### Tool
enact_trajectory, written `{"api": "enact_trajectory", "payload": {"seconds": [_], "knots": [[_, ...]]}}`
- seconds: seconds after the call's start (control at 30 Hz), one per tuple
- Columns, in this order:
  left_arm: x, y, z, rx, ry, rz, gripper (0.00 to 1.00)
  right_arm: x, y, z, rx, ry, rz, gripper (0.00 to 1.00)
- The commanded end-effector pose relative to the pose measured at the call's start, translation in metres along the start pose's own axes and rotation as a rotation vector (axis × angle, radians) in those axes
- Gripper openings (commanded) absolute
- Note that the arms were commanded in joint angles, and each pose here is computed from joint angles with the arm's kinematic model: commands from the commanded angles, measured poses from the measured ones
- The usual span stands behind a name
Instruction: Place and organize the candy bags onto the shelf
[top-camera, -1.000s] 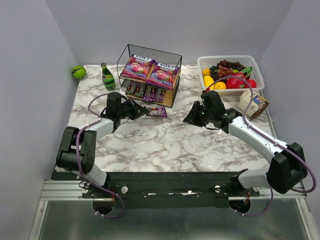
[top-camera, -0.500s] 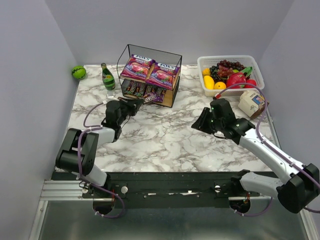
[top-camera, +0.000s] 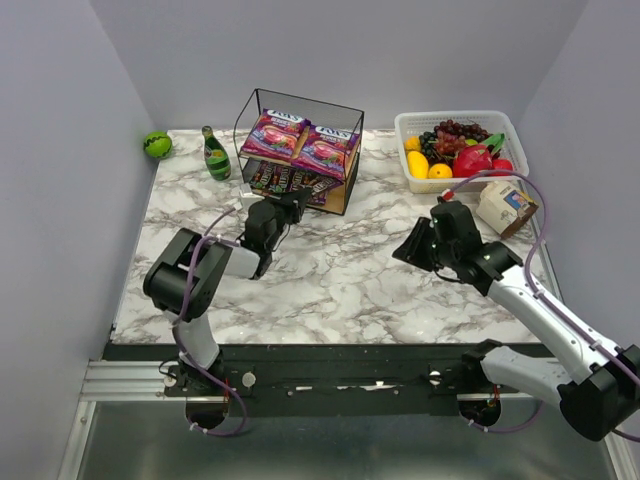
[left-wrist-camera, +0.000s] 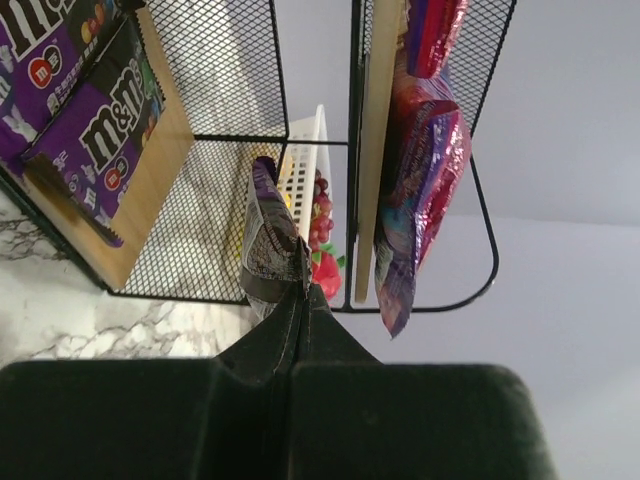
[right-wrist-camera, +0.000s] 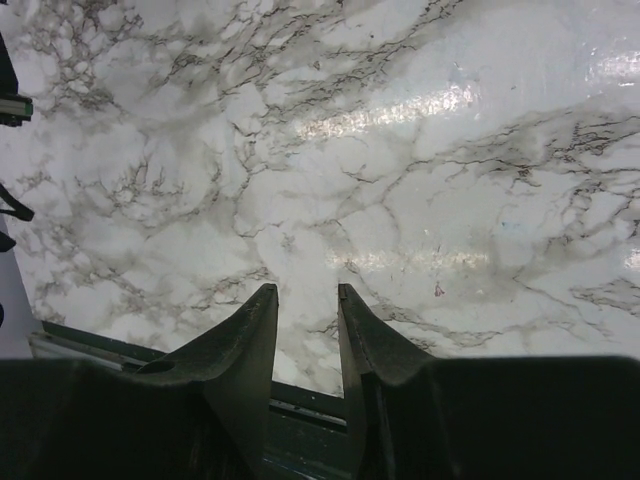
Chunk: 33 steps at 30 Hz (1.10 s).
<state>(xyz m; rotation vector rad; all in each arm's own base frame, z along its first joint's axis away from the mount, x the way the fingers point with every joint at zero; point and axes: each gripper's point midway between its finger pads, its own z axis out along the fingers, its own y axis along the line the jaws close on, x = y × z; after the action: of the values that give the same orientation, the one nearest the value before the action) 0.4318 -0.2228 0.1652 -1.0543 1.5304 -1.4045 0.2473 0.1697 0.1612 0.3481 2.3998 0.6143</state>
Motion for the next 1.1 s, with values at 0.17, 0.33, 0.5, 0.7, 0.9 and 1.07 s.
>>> {"api": "enact_trajectory", "payload": {"seconds": [0.17,0.33,0.5,0.7,0.9,1.07], "knots": [[-0.005,-0.007,0.039,0.078,-0.207,-0.115,0.00,0.002,-0.025,-0.010,0.067,-0.023,0.008,0.39],[0.007,0.014,0.055,-0.006,-0.233,-0.125,0.00,0.002,-0.033,-0.013,0.083,-0.030,0.018,0.39],[0.020,0.038,0.064,-0.122,-0.256,-0.125,0.00,0.001,-0.037,-0.015,0.094,-0.039,0.028,0.40],[0.038,0.053,0.073,-0.184,-0.251,-0.149,0.00,0.002,-0.044,-0.017,0.116,-0.038,0.035,0.40],[0.050,0.074,0.077,-0.253,-0.244,-0.152,0.00,0.001,-0.048,-0.019,0.126,-0.043,0.036,0.40],[0.055,0.086,0.071,-0.309,-0.248,-0.146,0.00,0.000,-0.050,-0.021,0.130,-0.048,0.037,0.40]]}}
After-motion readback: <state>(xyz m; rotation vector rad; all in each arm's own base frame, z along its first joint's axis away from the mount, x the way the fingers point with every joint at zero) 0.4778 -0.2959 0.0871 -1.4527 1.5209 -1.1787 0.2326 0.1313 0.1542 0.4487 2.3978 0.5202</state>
